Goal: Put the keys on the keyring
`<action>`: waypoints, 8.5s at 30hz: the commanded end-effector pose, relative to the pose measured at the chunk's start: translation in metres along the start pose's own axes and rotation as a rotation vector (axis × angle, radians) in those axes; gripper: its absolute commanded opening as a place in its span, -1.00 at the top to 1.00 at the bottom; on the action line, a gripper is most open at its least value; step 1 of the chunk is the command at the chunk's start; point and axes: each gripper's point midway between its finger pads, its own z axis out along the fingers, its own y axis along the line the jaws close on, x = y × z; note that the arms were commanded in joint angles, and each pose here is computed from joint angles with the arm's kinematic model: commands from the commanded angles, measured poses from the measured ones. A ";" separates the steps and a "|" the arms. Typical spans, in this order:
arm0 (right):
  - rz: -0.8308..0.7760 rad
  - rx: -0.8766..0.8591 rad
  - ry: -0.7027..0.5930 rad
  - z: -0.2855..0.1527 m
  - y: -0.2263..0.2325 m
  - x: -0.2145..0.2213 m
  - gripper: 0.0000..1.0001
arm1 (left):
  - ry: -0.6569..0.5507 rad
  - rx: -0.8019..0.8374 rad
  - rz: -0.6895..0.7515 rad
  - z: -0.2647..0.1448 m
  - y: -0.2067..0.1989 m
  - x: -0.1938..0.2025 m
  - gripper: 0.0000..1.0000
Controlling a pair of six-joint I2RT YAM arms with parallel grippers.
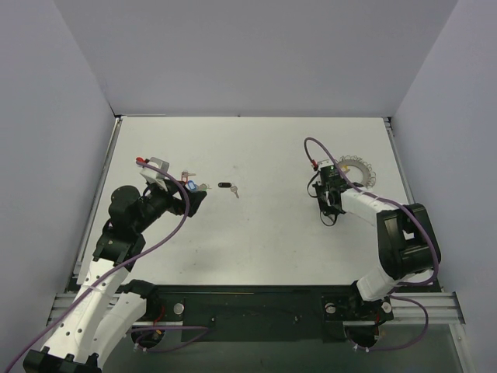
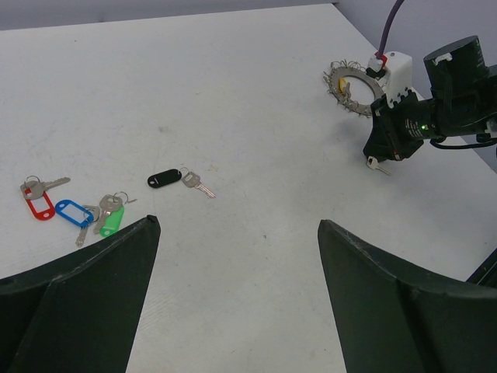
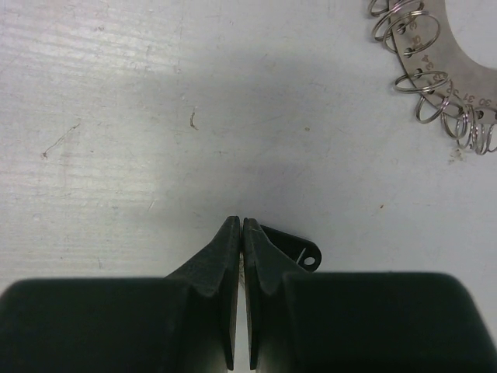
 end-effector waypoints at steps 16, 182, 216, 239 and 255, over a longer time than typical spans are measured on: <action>0.104 -0.043 -0.022 -0.006 -0.009 0.006 0.60 | -0.051 0.011 0.036 -0.001 -0.004 -0.016 -0.87; -0.070 -0.401 0.079 -0.091 -0.033 -0.024 -0.34 | -0.064 0.100 0.013 -0.005 -0.023 -0.021 -0.94; -0.233 -0.202 0.589 -0.014 -0.006 -0.002 0.70 | -0.025 0.083 0.022 0.001 -0.017 -0.013 -0.93; -0.230 -0.195 0.591 -0.013 -0.007 0.002 1.00 | -0.026 0.082 0.024 0.001 -0.017 -0.013 -0.93; -0.170 -0.187 0.408 -0.016 -0.007 -0.005 1.00 | -0.030 0.082 0.027 0.000 -0.017 -0.015 -0.93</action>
